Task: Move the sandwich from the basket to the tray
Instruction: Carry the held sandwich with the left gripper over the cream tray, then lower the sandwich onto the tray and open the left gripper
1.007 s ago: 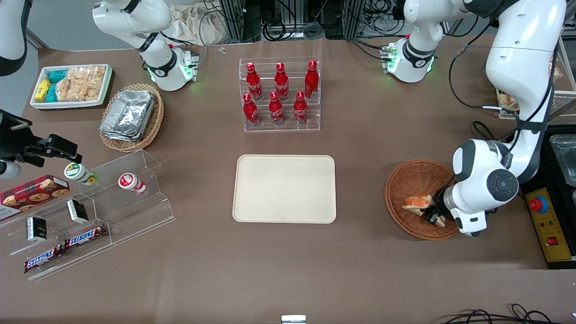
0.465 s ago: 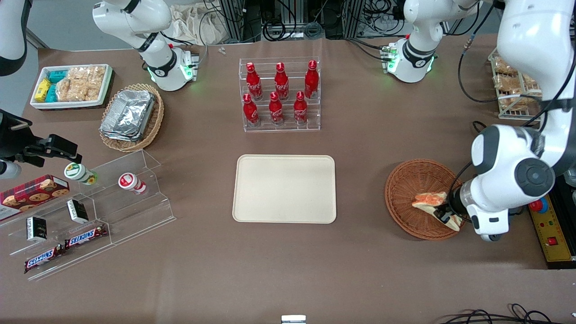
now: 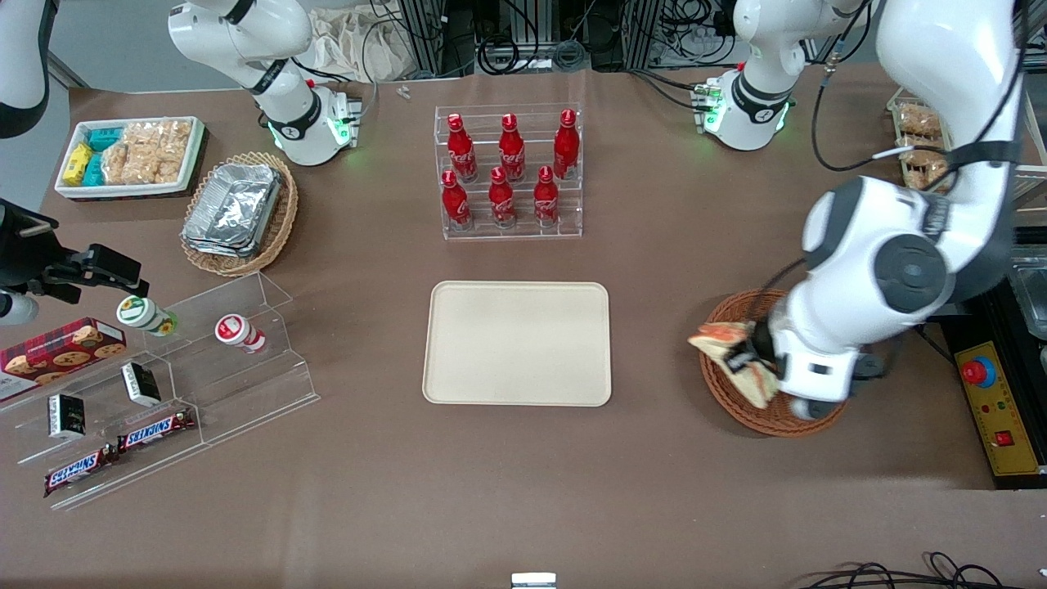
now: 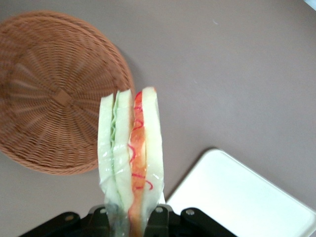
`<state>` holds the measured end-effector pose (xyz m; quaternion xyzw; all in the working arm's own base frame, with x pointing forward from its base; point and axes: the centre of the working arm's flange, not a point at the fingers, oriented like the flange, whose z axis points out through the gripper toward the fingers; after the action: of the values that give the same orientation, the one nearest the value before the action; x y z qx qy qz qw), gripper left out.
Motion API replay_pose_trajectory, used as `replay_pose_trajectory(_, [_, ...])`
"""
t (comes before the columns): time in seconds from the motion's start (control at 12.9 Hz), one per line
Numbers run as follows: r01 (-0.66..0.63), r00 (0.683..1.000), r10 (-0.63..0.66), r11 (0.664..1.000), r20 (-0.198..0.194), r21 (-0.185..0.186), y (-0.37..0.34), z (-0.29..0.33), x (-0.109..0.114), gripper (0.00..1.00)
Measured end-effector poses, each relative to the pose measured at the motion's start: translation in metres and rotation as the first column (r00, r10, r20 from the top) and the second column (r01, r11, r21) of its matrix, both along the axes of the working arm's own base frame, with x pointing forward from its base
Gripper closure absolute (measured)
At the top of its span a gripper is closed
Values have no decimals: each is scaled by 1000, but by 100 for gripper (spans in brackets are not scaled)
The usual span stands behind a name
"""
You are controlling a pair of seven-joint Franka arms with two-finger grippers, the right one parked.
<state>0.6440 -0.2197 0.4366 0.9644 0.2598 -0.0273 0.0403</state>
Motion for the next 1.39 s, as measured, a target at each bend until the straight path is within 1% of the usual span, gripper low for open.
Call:
replay_pose_trajectory(0.08, [44,999,-44,999,-4,-11,-29,-11,-7,80])
replay_pose_trajectory(0.23, [137,990,-138,990,-28,-31,-90,-50,-27,80])
replay_pose_trajectory(0.31, [186,981,-187,982,-46,-26,-115,-74,-39,80])
replay_pose_trajectory(0.39, [233,970,-234,972,-64,-19,-131,-98,-49,80])
replay_pose_trajectory(0.46, [277,957,-278,961,-80,-24,-142,-120,-56,80])
replay_pose_trajectory(0.54, [309,947,-311,950,-87,-35,-153,-138,-61,80])
replay_pose_trajectory(0.62, [336,937,-337,941,-90,-36,-162,-154,-65,80])
replay_pose_trajectory(0.77, [378,921,-377,926,-101,-17,-174,-178,-74,80])
replay_pose_trajectory(1.01, [409,906,-408,912,-112,-15,-188,-194,-85,80])
replay_pose_trajectory(1.16, [418,901,-416,908,-121,-16,-191,-200,-88,80])
replay_pose_trajectory(1.24, [427,897,-425,904,-123,-11,-192,-203,-90,80])
replay_pose_trajectory(1.39, [453,886,-448,892,-121,15,-194,-210,-93,80])
